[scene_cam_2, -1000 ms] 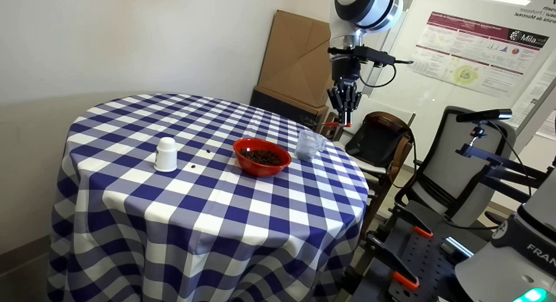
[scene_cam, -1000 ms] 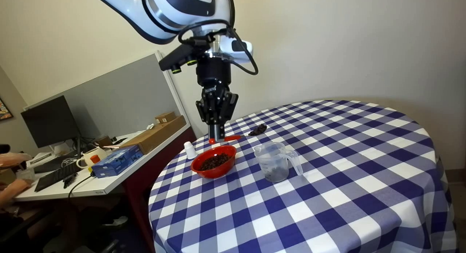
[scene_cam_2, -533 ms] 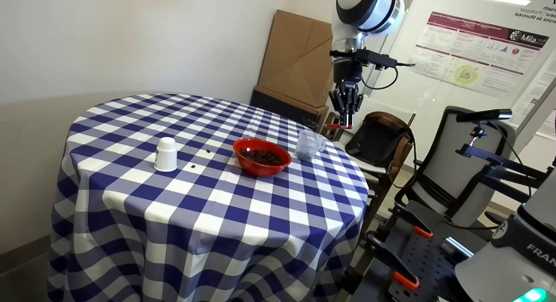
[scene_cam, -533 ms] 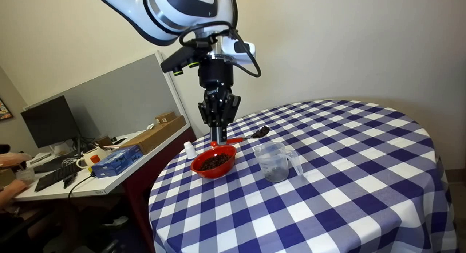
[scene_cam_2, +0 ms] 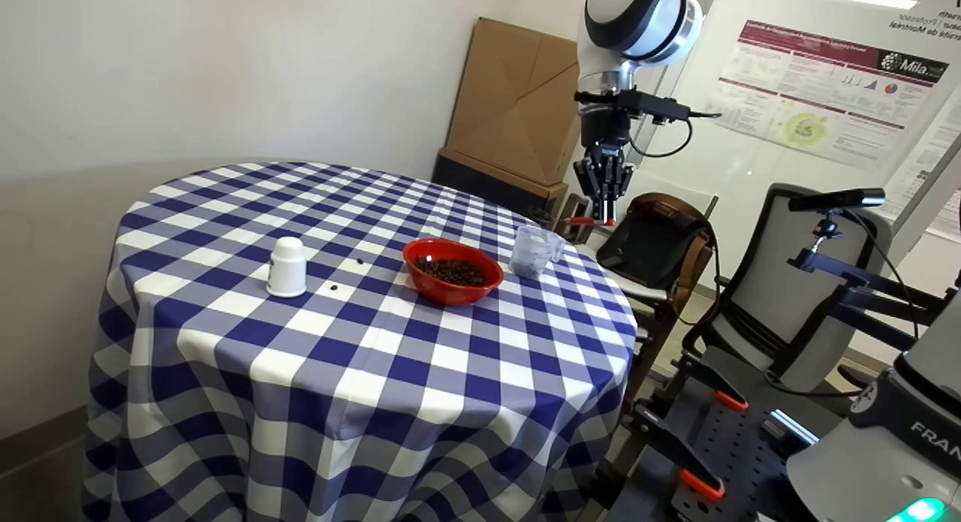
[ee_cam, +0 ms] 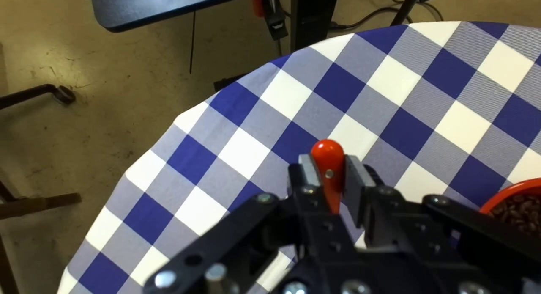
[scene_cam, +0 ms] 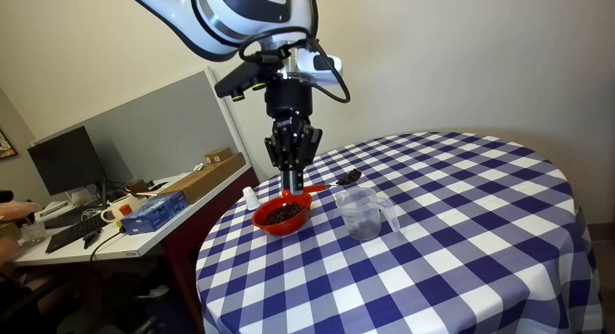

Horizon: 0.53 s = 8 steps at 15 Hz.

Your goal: Use the spoon to scoop some of the contents in the red bowl into the clear jug

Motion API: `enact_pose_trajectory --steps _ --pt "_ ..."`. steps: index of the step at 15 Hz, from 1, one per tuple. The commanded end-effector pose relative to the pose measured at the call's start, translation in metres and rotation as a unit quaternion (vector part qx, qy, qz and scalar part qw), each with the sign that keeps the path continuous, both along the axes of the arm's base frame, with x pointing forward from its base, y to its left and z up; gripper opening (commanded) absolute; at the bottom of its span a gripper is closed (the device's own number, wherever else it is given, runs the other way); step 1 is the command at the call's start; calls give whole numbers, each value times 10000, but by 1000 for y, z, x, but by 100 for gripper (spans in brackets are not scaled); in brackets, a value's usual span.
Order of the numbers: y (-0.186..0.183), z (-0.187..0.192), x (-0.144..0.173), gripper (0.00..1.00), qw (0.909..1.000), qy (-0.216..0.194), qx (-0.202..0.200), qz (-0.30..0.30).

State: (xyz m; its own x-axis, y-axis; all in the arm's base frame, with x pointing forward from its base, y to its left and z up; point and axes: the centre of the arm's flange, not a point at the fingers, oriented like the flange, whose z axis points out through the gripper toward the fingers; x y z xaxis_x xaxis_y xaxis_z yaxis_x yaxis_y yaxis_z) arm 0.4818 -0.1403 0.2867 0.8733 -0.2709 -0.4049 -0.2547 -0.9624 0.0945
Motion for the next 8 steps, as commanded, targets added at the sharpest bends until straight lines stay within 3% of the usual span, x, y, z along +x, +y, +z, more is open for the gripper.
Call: enact_pose_trajectory --steps 1,8 --pt "-5 -4 -7 10 9999 -51 -132 22" --pt "-8 -4 -8 10 9990 -80 -418 127"
